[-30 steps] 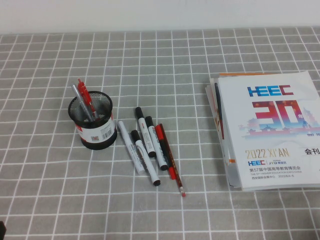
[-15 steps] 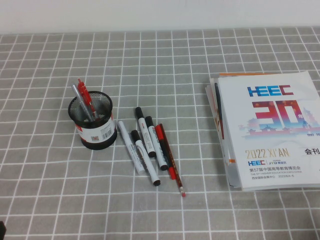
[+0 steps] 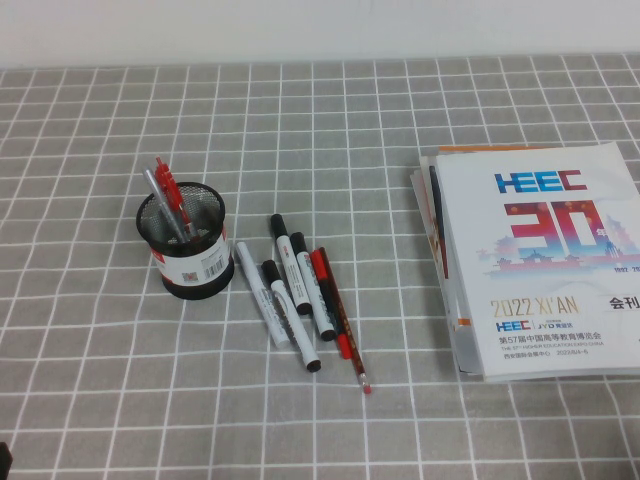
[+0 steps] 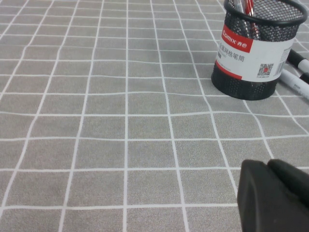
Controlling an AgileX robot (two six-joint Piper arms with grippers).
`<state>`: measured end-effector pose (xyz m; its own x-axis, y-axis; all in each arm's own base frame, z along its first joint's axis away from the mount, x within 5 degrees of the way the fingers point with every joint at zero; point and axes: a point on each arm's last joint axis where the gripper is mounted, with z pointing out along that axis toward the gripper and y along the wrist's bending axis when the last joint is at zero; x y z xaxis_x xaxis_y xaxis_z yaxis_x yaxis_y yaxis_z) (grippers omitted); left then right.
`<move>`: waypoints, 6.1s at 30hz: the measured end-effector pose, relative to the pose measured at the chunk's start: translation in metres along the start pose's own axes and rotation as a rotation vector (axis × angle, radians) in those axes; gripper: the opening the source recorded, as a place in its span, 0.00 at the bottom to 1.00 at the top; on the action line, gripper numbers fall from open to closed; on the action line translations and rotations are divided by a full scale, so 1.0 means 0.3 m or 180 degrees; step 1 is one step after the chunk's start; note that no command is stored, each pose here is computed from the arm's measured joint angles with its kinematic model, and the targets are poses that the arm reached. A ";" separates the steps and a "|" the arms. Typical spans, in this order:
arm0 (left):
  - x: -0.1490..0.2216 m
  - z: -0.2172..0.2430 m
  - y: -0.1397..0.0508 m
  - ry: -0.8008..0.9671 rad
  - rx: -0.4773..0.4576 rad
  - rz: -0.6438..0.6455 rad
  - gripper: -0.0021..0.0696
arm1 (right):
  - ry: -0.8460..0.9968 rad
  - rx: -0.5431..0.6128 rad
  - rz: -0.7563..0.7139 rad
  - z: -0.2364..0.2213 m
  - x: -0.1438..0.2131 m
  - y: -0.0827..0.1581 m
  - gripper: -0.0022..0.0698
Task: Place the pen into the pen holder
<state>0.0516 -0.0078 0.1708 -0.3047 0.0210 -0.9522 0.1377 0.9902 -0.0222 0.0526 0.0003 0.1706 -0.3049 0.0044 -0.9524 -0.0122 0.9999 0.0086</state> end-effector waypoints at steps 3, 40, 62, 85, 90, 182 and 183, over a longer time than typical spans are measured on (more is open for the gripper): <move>0.000 0.000 0.000 0.0000 0.0000 0.0000 0.02 | 0.0000 0.0000 0.0000 0.000 0.000 0.000 0.01; 0.000 0.000 0.000 0.0000 0.0000 0.0000 0.02 | 0.0289 -0.1455 0.1910 -0.060 -0.329 0.138 0.01; 0.000 0.000 0.000 0.0000 0.0000 0.0000 0.02 | 0.2765 -0.1478 0.0005 0.417 -0.698 0.411 0.01; 0.000 0.000 0.000 0.0000 0.0000 0.0000 0.02 | 0.3477 -0.1159 -0.1211 0.867 -0.476 0.921 0.31; 0.000 0.000 0.000 0.0000 0.0000 0.0000 0.02 | 0.3333 -0.1126 -0.1240 0.920 -0.485 0.955 0.41; 0.000 0.000 0.000 0.0000 0.0000 0.0000 0.02 | -0.0418 -0.2623 -0.0381 0.853 -0.626 1.191 0.22; 0.000 0.000 0.000 0.0000 0.0000 0.0000 0.02 | -0.0383 -0.2607 -0.0394 0.829 -0.643 1.173 0.16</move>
<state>0.0516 -0.0078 0.1708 -0.3047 0.0210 -0.9522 0.1377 0.9902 -0.0222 0.3440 0.3546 0.2817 -0.1528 -0.0567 -0.9866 -0.7411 0.6670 0.0764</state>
